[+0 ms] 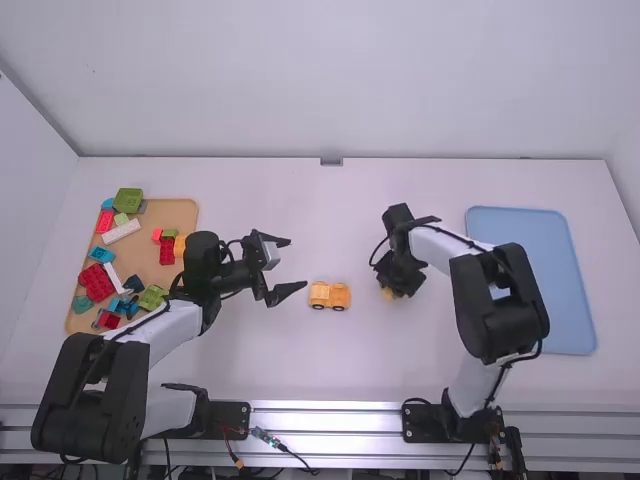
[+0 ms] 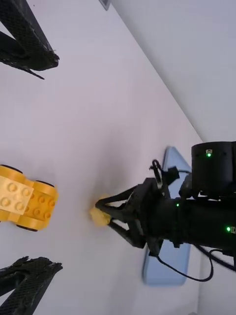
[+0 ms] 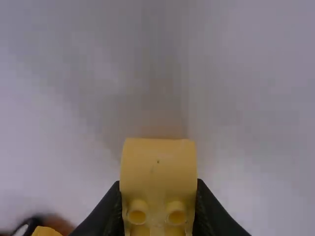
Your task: Assemble lego blocks to make yellow taxi
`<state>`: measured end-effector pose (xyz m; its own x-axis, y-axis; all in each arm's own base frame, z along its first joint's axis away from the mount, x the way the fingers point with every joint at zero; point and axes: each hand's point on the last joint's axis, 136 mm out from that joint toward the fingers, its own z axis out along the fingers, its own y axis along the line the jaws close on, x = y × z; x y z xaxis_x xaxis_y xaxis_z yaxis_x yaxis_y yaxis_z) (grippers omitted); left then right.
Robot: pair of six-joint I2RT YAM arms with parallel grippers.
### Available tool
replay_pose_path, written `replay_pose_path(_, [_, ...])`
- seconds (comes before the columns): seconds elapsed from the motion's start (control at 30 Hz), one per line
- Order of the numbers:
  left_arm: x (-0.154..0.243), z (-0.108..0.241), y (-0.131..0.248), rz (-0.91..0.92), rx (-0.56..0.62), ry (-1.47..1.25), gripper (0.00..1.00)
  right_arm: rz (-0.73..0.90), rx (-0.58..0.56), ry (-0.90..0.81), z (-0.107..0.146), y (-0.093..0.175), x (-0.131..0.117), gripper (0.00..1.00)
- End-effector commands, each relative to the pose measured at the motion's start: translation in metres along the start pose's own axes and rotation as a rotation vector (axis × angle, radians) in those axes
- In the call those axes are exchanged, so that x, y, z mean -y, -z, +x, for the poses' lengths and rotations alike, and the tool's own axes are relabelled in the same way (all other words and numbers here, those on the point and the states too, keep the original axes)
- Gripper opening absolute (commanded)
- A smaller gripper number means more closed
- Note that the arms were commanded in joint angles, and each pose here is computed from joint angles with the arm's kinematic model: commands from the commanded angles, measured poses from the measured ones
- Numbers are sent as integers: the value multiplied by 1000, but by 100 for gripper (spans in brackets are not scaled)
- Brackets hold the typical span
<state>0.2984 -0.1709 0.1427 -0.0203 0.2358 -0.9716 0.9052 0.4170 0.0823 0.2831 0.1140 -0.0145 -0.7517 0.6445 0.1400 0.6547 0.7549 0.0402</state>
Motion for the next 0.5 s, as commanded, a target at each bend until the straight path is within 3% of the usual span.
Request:
replay_pose_path(0.0, [2,-5,2,3,13,-8,99,9,-72,-402,9,1,0,0])
replay_pose_path(0.13, [2,-5,3,4,13,-6,99,58,-73,-678,11,1,10,0])
replay_pose_path(0.27, [2,-5,2,6,13,-6,99,64,-53,-782,12,1,9,0])
replay_pose_path(0.47, [2,-4,2,5,12,-6,99,81,102,-881,7,-1,11,0])
